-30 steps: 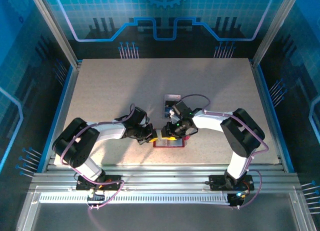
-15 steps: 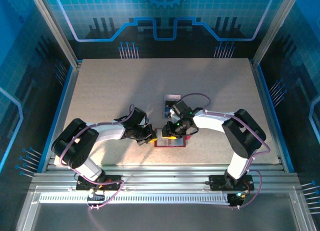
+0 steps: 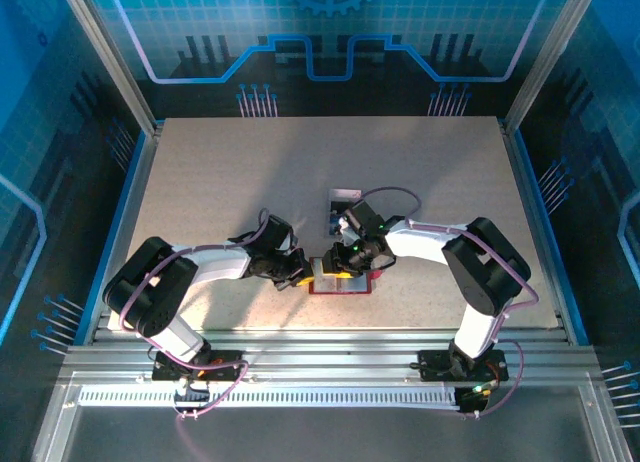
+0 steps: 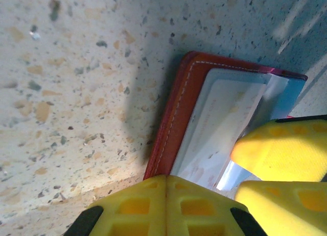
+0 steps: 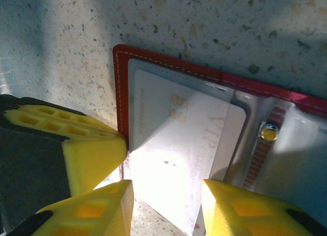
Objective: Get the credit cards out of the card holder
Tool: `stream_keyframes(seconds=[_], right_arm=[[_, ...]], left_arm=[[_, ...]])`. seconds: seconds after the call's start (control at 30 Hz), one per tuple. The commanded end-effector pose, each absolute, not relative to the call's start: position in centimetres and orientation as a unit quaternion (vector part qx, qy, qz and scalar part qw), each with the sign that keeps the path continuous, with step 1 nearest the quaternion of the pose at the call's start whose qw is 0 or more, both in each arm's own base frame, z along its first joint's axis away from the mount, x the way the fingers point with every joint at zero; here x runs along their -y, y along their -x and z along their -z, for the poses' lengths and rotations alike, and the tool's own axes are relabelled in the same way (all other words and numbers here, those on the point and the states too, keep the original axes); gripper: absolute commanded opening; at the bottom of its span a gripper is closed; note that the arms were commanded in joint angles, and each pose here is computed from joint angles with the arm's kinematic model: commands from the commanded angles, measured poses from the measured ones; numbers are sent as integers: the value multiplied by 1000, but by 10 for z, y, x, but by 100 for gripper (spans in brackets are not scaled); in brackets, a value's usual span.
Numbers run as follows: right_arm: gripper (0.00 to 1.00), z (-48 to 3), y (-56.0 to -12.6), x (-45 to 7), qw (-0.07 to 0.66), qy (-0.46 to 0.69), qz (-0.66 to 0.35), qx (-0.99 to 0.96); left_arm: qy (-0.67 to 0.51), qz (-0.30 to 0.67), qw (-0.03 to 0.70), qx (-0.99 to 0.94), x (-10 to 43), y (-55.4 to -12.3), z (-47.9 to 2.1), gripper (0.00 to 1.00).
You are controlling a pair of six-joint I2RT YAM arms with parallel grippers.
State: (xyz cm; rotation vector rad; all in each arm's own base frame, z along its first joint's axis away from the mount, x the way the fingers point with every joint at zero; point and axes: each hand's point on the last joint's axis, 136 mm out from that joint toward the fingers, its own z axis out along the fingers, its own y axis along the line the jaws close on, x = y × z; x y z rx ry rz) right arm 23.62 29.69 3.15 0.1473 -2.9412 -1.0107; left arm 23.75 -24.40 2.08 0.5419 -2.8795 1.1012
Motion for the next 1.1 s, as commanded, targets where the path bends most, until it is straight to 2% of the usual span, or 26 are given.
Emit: stream_keyframes(seconds=[0.0, 0.33, 0.57, 0.83, 1.07], right_arm=[[41, -15, -225, -289, 34, -51, 297, 953], [41, -20, -232, -276, 16, -67, 254, 965], [41, -26, -234, -276, 8, -70, 256, 964], [41, -22, -232, -277, 15, -66, 262, 963], [41, -24, -232, -277, 11, -68, 262, 963]], left_arm=[[-179, -343, 5, 922, 237, -234, -20, 7], [-178, -340, 7, 923, 236, -232, -18, 7], [-179, -345, 10, 921, 237, -232, -17, 7], [-159, -386, -5, 909, 254, -242, -42, 6], [-155, -379, 13, 912, 260, -239, -32, 6]])
